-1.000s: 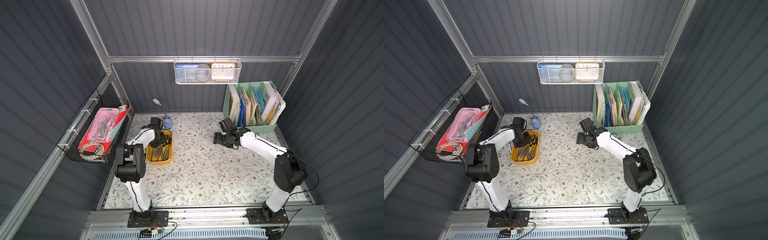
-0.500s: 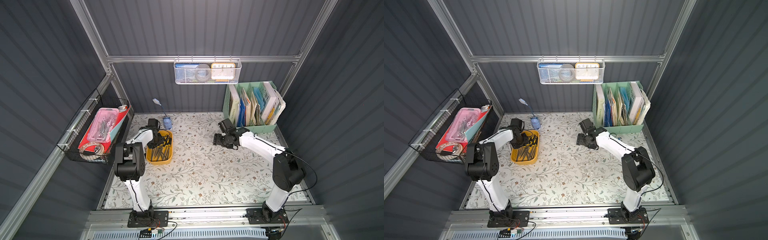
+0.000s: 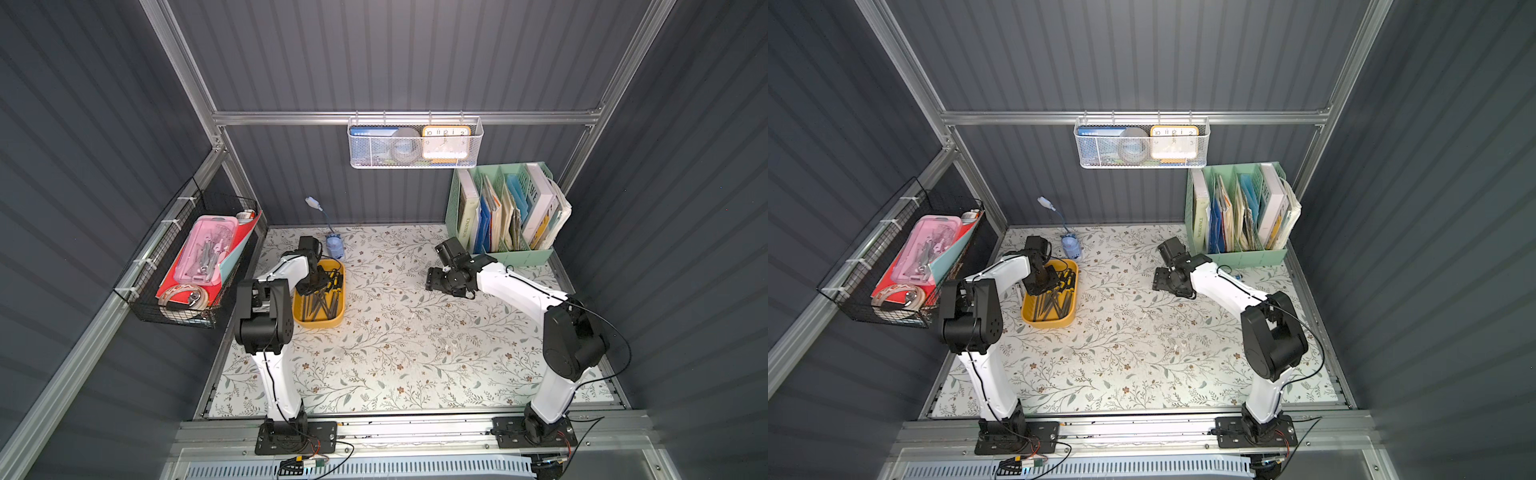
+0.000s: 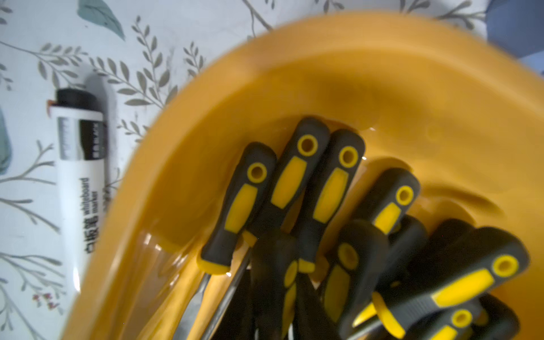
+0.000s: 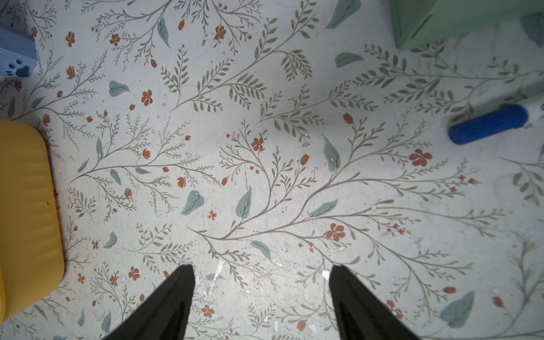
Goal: Take the file tool out of the storage box
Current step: Pick up the file tool from the storage box.
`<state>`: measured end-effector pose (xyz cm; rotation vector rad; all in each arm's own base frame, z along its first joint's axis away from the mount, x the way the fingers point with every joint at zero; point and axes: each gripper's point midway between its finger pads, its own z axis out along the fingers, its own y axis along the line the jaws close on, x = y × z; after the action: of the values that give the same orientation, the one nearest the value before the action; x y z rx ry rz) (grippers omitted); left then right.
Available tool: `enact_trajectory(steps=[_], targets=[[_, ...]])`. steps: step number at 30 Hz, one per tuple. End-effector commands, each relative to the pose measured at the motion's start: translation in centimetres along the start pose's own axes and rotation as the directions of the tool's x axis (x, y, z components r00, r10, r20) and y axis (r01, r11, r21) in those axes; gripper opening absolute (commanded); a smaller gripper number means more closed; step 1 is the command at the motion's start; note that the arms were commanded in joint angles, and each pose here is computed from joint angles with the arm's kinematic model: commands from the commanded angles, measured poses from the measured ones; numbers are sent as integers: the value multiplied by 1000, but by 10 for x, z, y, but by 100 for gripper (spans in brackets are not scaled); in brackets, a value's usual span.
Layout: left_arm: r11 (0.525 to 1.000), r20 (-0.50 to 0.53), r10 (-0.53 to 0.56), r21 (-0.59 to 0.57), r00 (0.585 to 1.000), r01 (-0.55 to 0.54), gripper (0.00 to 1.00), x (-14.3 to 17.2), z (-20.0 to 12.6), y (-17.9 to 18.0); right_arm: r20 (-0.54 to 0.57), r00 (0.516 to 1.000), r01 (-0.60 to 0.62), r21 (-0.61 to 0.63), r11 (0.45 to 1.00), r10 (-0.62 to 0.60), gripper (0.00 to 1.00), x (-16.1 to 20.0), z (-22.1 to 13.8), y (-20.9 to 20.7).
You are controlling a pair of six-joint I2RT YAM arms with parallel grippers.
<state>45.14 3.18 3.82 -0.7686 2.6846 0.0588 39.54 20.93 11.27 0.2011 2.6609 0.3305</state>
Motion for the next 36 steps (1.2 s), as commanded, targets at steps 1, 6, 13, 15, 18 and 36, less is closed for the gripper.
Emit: enact_trajectory(steps=[1,6,13,15,18,36], targets=[[999,34,21,-30,999,-20,21,-15,-13,2,-3,1000,10,-3,1000,-10,78,-5,-2,3],[999,55,32,-41,998,-30,16,-24,-27,3,-10,1000,7,-14,1000,-7,77,-4,-1,6],[998,42,44,-41,998,-42,29,-20,-25,4,-14,1000,5,-17,1000,-5,77,-4,1,6],[998,33,41,-41,999,-40,29,-15,-18,5,-20,1000,4,-18,1000,-4,77,-3,2,6],[999,41,37,-35,998,-36,22,-17,-14,3,-20,1000,2,-16,1000,-3,78,-1,2,5],[997,27,16,-71,1000,-15,36,-23,3,17,-24,1000,12,-6,1000,-12,77,1,2,2]])
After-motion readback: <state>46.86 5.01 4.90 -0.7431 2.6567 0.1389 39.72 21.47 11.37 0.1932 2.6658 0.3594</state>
